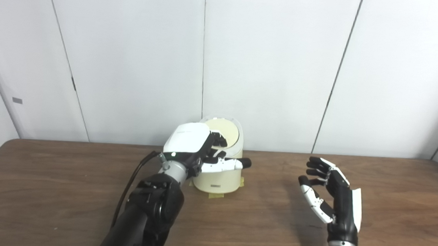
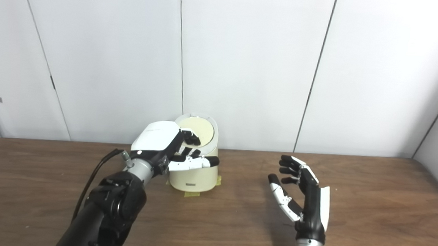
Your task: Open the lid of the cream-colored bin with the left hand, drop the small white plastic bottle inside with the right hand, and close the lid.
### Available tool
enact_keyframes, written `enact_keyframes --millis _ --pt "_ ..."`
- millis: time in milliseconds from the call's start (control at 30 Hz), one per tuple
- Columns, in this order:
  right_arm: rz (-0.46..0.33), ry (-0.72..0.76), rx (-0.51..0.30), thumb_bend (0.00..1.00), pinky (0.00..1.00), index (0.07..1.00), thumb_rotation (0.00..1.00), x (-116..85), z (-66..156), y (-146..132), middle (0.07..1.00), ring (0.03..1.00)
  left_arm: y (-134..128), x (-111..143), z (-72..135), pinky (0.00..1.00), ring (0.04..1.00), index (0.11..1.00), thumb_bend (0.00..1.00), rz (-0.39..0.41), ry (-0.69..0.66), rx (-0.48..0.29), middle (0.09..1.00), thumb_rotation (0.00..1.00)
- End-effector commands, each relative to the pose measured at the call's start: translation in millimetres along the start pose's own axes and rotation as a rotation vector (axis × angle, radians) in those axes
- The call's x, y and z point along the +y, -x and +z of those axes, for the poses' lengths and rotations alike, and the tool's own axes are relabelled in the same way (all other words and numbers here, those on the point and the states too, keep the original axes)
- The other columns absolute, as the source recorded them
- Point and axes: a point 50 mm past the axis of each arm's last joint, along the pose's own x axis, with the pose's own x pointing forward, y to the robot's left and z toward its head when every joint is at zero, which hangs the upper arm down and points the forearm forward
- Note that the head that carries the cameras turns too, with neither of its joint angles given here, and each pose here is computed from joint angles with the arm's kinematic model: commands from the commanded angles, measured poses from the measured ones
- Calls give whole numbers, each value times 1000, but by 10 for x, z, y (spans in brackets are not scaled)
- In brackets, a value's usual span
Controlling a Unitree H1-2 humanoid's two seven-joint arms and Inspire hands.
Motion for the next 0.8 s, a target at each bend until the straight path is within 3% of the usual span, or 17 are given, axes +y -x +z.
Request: enact_keyframes --millis 0,367,767 --pt "5 5 1 240 515 683 368 39 7 81 672 641 18 119 55 1000 864 733 928 38 -1 -37 716 1000" --pt "8 5 13 245 529 691 367 56 44 81 681 653 15 51 -18 1000 870 748 885 20 -27 -59 751 1000" --pt "7 1 19 254 541 691 381 74 81 86 682 658 -139 -152 -153 1000 925 813 839 -27 -105 -18 827 1000"
